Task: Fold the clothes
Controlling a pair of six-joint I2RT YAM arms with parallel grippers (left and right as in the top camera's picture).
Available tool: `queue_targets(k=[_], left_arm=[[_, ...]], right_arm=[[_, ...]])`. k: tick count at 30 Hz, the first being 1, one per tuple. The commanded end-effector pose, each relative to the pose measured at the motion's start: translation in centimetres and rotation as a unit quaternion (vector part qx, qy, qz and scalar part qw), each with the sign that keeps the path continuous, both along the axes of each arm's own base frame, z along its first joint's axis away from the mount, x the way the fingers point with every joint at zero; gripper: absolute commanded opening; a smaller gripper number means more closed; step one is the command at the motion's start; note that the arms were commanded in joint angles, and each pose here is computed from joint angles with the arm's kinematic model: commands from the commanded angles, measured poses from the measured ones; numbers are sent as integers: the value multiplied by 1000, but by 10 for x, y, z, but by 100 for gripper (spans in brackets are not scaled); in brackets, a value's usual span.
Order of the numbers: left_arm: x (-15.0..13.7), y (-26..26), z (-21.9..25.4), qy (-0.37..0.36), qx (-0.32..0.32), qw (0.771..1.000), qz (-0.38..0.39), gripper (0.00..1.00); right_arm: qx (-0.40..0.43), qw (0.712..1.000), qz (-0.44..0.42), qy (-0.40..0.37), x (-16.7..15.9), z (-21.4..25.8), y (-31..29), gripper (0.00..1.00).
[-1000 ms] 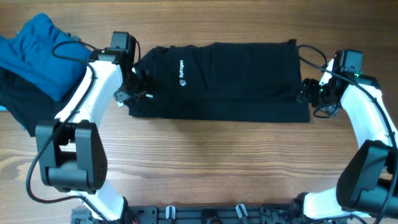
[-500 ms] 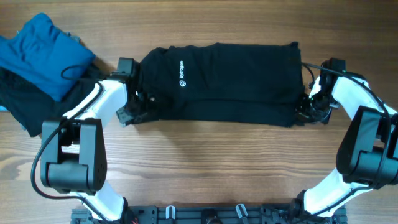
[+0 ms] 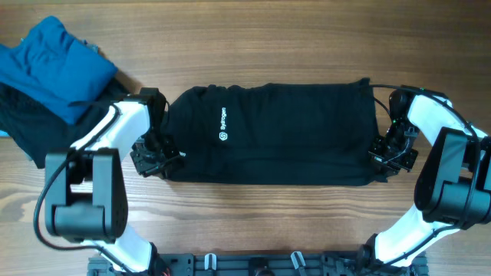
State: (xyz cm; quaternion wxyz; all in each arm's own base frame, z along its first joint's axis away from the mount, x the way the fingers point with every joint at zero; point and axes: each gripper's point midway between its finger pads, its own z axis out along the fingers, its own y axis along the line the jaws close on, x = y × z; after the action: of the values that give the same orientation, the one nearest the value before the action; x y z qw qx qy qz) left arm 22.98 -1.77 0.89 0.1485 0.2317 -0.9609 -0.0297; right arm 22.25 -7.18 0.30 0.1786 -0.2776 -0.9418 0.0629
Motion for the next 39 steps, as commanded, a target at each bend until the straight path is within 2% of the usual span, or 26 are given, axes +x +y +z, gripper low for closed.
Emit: queue_targets(k=[1, 2, 3, 6, 7, 9, 11, 12, 13, 15, 17, 19, 21, 24, 28, 30, 33, 36, 37, 39], left_arm=[[33, 5, 45, -102, 3, 995, 1, 34], [40, 5, 55, -123, 2, 992, 1, 42], [48, 3, 67, -146, -2, 989, 1, 53], [101, -23, 116, -277, -78, 957, -37, 69], [122, -28, 125, -322, -90, 942, -41, 73], [177, -46, 146, -429, -123, 893, -59, 77], [219, -67, 147, -488, -139, 858, -83, 78], [229, -75, 143, -499, -142, 850, -90, 78], [245, -89, 132, -512, -149, 840, -103, 77], [256, -112, 96, -502, -159, 842, -119, 74], [255, -124, 61, -475, -164, 855, -126, 72], [244, -130, 17, -428, -166, 879, -130, 71], [238, -129, -2, -407, -164, 890, -127, 70], [238, -129, -3, -405, -164, 890, -126, 66], [232, -128, -6, -394, -163, 896, -125, 17], [233, -128, -6, -396, -163, 895, -125, 4], [245, -130, 6, -425, -166, 881, -126, 4], [259, -133, 34, -466, -169, 859, -129, 9], [259, -134, 40, -471, -170, 857, -127, 11], [252, -133, 34, -453, -171, 868, -113, 13]], right_arm=[[10, 995, 13, -95, 32, 34, 1, 49], [6, 993, 14, -113, 37, 43, -1, 55], [-1, 990, 17, -141, 45, 56, -3, 57], [-17, 977, 28, -209, 58, 87, -6, 61], [-20, 976, 28, -217, 59, 91, -6, 63], [-12, 972, 27, -232, 62, 96, -3, 67], [-2, 972, 26, -233, 62, 95, 1, 67], [-1, 972, 25, -235, 63, 95, 1, 67], [2, 971, 25, -237, 64, 95, 2, 67], [2, 971, 25, -237, 64, 95, 2, 67], [2, 971, 25, -237, 64, 95, 2, 67], [2, 971, 25, -237, 64, 95, 2, 68], [2, 971, 26, -237, 64, 95, 2, 68], [1, 971, 26, -239, 65, 95, 2, 68], [1, 971, 25, -239, 65, 95, 2, 68], [1, 971, 26, -239, 65, 94, 2, 68], [-2, 968, 26, -250, 70, 95, 0, 68], [-17, 951, 30, -307, 100, 100, -7, 72], [-26, 940, 31, -338, 117, 103, -11, 72], [-25, 915, 37, -402, 151, 106, -13, 71]])
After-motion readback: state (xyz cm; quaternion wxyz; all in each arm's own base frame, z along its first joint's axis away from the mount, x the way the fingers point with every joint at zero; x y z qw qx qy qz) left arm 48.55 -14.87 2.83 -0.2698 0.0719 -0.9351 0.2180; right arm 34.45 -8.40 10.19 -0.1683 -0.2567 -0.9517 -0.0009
